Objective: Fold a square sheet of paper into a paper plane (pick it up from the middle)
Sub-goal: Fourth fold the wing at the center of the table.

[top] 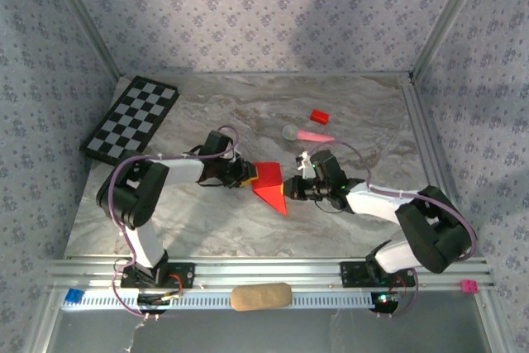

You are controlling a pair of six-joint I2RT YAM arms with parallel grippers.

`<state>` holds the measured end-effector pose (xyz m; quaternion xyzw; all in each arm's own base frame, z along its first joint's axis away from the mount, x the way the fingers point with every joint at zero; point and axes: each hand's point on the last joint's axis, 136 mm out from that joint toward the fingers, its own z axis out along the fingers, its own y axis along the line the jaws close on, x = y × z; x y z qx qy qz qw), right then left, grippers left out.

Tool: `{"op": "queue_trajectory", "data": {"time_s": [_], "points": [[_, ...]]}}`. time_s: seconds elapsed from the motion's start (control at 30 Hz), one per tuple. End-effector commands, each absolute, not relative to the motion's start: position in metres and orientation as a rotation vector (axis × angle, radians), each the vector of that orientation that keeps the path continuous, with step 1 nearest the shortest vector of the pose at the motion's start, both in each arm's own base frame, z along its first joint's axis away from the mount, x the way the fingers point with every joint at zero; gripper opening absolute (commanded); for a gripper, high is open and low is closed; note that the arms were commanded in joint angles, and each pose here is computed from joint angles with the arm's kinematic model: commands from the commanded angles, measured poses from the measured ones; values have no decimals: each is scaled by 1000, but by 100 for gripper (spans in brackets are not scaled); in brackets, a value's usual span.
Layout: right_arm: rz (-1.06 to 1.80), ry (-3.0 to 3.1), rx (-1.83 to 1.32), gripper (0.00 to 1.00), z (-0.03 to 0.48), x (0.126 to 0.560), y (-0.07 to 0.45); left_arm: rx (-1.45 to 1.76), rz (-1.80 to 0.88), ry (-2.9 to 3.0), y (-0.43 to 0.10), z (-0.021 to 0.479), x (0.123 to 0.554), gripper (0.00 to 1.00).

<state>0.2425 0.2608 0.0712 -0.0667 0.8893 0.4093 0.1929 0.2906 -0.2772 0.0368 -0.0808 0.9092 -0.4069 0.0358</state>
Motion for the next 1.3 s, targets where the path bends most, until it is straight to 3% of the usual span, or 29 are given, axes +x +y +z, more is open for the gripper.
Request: {"op": "queue_trajectory", "data": {"time_s": [0.0, 0.13, 0.27, 0.4, 0.53, 0.77, 0.8, 0.9, 1.0, 1.27], "points": [[1136, 2502, -161, 0, 70, 241, 256, -213, -1284, 2749, -287, 49, 299, 19], [1096, 2524, -142, 1, 66, 242, 251, -225, -1282, 2737, -286, 51, 300, 12], [1054, 2550, -127, 9, 63, 243, 247, -268, -1219, 2728, -278, 51, 302, 4], [906, 2577, -127, 31, 72, 241, 235, -303, -1197, 2692, -274, 58, 304, 2], [680, 2553, -180, 38, 84, 241, 216, -417, -1113, 2693, -266, 59, 301, 1], [529, 2310, -154, 47, 111, 247, 200, -560, -1107, 2648, -273, 66, 295, 1], [510, 2278, -145, 51, 113, 248, 198, -566, -1108, 2647, -274, 67, 294, 1], [474, 2269, -173, 81, 111, 245, 193, -568, -1123, 2643, -279, 69, 291, 1], [358, 2331, 11, 80, 105, 247, 165, -566, -1122, 2642, -280, 71, 290, 2], [493, 2240, 86, 83, 119, 249, 157, -564, -1142, 2623, -281, 80, 289, 2]]}}
